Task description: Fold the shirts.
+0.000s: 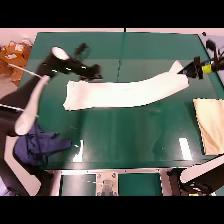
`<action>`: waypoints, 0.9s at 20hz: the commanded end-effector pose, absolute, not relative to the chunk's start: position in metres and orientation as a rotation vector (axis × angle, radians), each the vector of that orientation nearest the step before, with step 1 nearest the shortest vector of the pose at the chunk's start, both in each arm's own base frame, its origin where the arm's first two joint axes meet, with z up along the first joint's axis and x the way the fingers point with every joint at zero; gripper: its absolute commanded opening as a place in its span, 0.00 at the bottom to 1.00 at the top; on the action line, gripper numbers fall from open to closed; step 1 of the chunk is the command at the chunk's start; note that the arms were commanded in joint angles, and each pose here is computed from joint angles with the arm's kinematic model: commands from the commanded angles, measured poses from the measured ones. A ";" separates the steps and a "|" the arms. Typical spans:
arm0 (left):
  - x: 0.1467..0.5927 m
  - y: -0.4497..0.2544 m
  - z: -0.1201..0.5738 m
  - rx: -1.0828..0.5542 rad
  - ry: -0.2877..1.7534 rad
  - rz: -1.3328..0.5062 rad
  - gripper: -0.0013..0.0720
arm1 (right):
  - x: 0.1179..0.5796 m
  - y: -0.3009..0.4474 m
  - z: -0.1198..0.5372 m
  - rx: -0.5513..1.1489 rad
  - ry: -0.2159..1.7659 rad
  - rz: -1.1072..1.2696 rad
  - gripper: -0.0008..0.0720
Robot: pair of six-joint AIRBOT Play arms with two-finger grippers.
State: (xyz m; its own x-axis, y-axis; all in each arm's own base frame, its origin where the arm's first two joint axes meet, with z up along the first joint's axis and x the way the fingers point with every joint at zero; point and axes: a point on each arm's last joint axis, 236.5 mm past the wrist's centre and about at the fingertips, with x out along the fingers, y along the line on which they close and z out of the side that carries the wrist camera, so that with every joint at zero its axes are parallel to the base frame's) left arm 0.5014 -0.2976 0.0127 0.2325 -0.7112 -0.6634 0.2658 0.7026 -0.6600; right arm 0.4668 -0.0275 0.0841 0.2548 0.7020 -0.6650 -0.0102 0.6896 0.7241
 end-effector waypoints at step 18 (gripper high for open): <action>0.440 -0.422 0.018 -0.450 1.232 -1.040 0.05 | 0.433 0.087 0.210 0.595 1.075 0.773 0.03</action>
